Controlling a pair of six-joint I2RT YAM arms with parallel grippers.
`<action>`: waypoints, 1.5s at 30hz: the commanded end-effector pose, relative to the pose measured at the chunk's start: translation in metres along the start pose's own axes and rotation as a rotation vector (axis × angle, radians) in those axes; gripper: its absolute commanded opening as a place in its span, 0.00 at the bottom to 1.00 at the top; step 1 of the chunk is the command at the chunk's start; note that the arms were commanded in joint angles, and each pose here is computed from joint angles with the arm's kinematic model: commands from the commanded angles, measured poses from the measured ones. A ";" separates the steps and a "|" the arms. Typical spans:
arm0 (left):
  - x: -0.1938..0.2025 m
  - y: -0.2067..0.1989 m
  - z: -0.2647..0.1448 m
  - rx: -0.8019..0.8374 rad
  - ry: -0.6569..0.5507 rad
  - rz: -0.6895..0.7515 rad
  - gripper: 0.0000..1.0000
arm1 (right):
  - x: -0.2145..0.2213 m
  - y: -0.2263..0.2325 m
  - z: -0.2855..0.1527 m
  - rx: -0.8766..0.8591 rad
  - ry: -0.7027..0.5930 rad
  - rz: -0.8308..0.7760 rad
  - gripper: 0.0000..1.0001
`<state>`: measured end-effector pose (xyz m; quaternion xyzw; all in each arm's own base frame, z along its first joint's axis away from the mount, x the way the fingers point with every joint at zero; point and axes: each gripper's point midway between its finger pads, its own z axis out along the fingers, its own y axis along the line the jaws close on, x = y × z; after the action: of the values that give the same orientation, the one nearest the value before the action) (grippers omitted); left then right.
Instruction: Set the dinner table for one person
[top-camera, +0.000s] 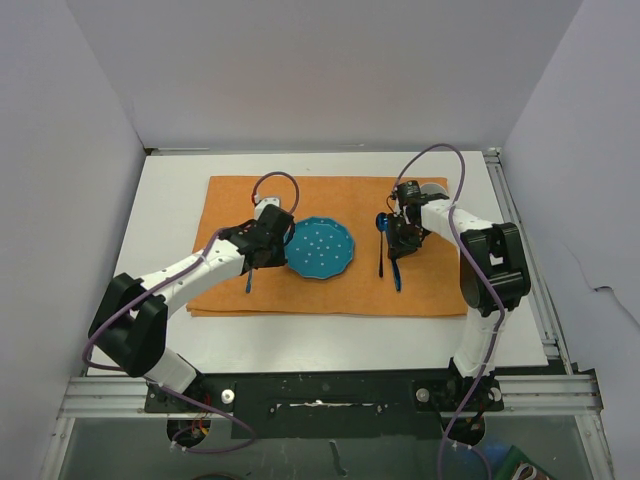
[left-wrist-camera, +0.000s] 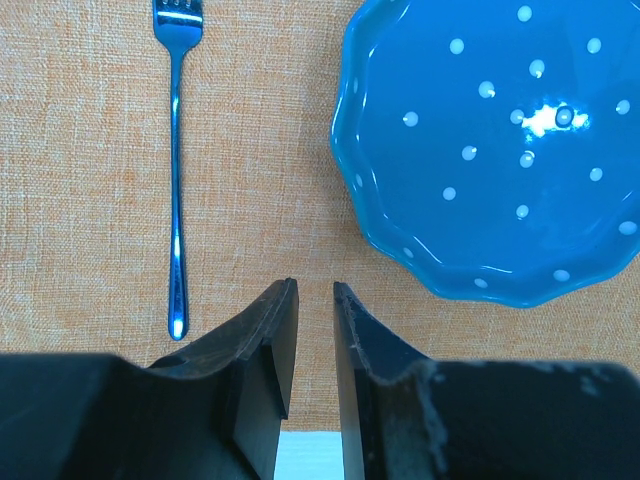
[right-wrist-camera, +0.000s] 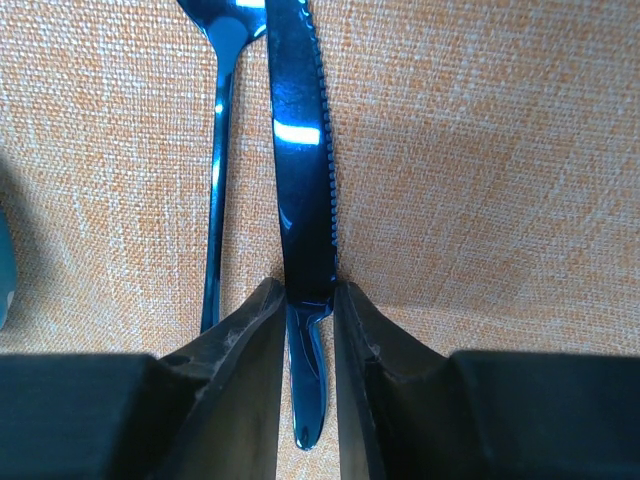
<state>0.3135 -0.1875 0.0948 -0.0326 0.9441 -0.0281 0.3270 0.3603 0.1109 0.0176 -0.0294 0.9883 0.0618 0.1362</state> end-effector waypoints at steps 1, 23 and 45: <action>-0.020 -0.015 -0.007 0.043 -0.048 -0.012 0.21 | -0.003 -0.002 -0.009 0.018 -0.014 -0.007 0.02; -0.020 -0.020 -0.011 0.028 -0.057 -0.020 0.21 | -0.012 0.001 -0.037 0.006 -0.070 -0.018 0.00; -0.020 -0.022 -0.009 0.009 -0.054 0.005 0.21 | 0.013 0.003 -0.002 -0.016 0.026 -0.038 0.41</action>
<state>0.3103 -0.1989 0.0979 -0.0237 0.9441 -0.0230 0.3281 0.3459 0.1071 0.0273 -0.0395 0.9889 0.0597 0.1300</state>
